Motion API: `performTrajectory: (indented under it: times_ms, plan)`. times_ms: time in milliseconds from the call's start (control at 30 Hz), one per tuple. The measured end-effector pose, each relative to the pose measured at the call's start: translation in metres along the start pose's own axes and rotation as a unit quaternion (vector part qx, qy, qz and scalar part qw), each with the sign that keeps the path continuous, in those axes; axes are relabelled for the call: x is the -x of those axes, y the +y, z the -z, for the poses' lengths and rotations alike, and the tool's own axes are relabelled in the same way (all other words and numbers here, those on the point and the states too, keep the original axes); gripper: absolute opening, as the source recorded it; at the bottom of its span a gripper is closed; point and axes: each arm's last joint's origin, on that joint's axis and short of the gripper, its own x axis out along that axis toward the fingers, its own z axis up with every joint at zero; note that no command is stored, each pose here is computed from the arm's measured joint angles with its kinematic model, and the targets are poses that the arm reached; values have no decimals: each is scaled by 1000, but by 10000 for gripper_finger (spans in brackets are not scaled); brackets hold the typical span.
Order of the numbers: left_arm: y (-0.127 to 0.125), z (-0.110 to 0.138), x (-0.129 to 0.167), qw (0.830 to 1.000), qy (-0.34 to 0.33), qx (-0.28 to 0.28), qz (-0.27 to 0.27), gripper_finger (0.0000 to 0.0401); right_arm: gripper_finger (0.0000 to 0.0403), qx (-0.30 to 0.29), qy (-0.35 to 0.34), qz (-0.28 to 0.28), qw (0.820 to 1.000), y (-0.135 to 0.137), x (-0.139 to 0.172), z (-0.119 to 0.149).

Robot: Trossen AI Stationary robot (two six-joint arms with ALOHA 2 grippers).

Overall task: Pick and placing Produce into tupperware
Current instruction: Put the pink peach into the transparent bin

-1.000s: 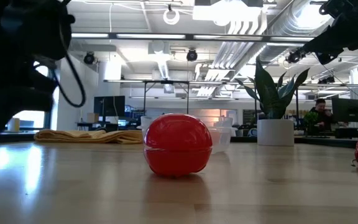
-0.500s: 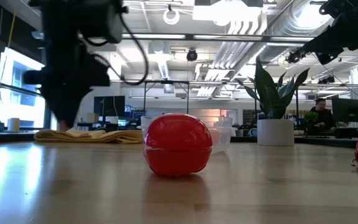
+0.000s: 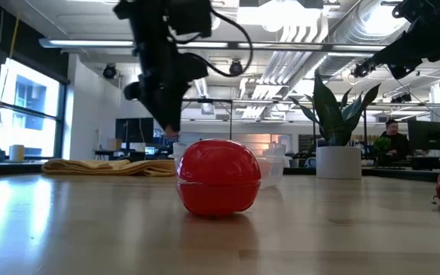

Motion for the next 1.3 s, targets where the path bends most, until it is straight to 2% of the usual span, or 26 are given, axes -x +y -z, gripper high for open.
performTrajectory:
  times_ms: [167,333,633,1033,1300]
  plan:
    - [-17,-26,3,999,-2,-32,6,113,0,0,0,0,1000,0,0,0]
    - [-32,-37,-1,999,-1,-53,7,113,0,0,1,0,1000,0,0,0]
    - [-42,-36,-32,997,33,-66,6,113,0,0,0,0,1000,0,0,0]
    - [-49,-31,-48,997,52,-59,7,113,0,0,0,0,1000,0,0,0]
    - [-48,-30,-47,997,56,-60,4,113,0,0,1,0,1000,0,0,0]
